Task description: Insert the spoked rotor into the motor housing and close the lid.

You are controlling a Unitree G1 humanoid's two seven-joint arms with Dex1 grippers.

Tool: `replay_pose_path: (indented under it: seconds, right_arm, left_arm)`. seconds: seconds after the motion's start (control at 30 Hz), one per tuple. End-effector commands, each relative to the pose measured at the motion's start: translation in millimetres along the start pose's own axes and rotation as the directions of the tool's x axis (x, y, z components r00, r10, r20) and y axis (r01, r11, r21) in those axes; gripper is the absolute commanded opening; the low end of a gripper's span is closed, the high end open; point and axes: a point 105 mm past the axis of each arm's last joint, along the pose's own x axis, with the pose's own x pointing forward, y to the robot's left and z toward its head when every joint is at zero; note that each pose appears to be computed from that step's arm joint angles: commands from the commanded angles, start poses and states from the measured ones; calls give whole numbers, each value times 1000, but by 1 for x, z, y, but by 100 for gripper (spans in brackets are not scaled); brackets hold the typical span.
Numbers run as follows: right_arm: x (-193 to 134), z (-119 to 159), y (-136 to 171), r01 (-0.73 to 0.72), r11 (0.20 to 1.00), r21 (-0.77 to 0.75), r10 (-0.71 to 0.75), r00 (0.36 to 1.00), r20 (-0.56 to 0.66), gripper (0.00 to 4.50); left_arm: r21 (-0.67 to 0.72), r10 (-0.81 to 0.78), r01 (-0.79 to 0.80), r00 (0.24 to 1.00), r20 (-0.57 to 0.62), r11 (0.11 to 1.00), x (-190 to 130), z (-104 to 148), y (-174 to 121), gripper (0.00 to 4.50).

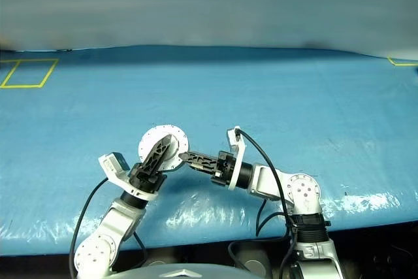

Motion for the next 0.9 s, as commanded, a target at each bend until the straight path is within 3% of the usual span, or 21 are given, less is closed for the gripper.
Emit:
replay_pose_path:
  seconds: [0.03, 0.17, 0.2, 0.43, 0.9]
  right_arm:
    - [4, 2, 22, -99, 994, -35, 100, 995, 14, 119]
    - [5, 2, 21, -97, 995, -33, 98, 995, 27, 119]
    - [5, 2, 21, -95, 995, -33, 96, 995, 30, 119]
    - [4, 4, 19, -81, 996, -33, 82, 996, 45, 119]
    - [9, 8, 13, -26, 994, -109, 36, 996, 84, 119]
  left_arm:
    - [19, -21, 21, 1000, -20, 1000, 4, -1, -8, 387]
    - [-9, -82, 82, 997, -13, 997, 6, -2, -20, 270]
    - [-13, -90, 90, 996, -16, 996, 7, -3, -22, 263]
    - [-70, -103, 104, 995, 15, 992, 12, -1, -27, 256]
    - [-49, -116, 114, 993, -32, 992, 16, -2, -30, 253]
